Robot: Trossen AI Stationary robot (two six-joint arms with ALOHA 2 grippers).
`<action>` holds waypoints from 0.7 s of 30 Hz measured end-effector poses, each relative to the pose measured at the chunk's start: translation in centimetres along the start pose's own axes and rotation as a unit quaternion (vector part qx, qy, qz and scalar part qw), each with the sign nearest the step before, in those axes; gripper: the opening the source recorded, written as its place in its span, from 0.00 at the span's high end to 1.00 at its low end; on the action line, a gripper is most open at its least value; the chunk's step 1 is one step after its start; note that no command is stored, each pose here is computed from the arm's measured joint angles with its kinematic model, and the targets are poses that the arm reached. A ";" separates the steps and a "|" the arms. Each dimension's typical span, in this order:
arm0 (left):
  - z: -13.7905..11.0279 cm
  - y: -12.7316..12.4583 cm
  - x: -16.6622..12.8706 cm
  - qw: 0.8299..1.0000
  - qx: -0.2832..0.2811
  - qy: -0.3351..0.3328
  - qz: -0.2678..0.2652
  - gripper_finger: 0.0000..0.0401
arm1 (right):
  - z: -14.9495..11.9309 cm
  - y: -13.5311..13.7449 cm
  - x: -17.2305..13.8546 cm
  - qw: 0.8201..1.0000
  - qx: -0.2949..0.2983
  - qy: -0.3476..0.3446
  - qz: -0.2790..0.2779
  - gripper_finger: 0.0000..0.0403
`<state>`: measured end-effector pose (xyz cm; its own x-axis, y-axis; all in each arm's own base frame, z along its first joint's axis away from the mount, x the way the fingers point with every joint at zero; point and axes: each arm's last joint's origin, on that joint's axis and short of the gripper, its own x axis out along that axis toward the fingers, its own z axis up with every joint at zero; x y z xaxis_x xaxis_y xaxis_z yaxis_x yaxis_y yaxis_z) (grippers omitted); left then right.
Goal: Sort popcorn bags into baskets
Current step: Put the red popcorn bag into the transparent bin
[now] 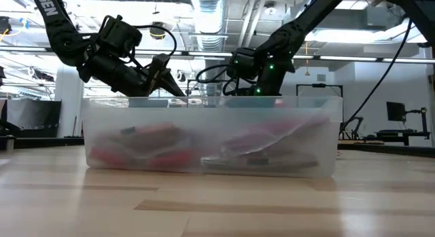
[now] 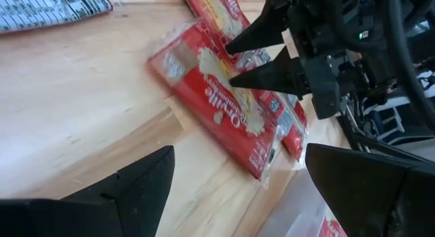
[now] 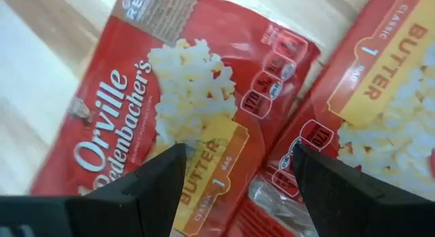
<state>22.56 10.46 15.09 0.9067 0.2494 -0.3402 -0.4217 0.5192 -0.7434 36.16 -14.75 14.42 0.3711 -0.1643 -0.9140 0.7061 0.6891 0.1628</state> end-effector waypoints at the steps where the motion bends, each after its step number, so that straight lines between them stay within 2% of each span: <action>1: 0.0 0.0 0.0 1.000 0.000 -0.001 0.001 0.20 | 0.1 0.1 0.0 1.000 0.000 -0.001 0.010 0.27; 11: -0.1 0.1 0.0 1.000 -0.003 0.002 0.006 0.20 | -0.2 1.2 0.0 0.999 -0.007 0.003 0.042 0.27; 16: -0.2 0.2 0.0 1.000 -0.001 0.006 0.011 0.20 | 0.6 2.3 -1.1 0.998 -0.022 -0.008 0.054 0.27; 21: -0.1 0.2 0.0 1.000 0.000 0.006 0.011 0.20 | 1.3 1.9 -1.5 0.998 -0.039 -0.018 0.036 0.28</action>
<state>22.49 10.44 14.87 0.8974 0.2513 -0.3626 -0.4412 0.5145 -0.7353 37.75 -14.10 16.56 0.4421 -0.1361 -0.8866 0.6274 0.7533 0.1972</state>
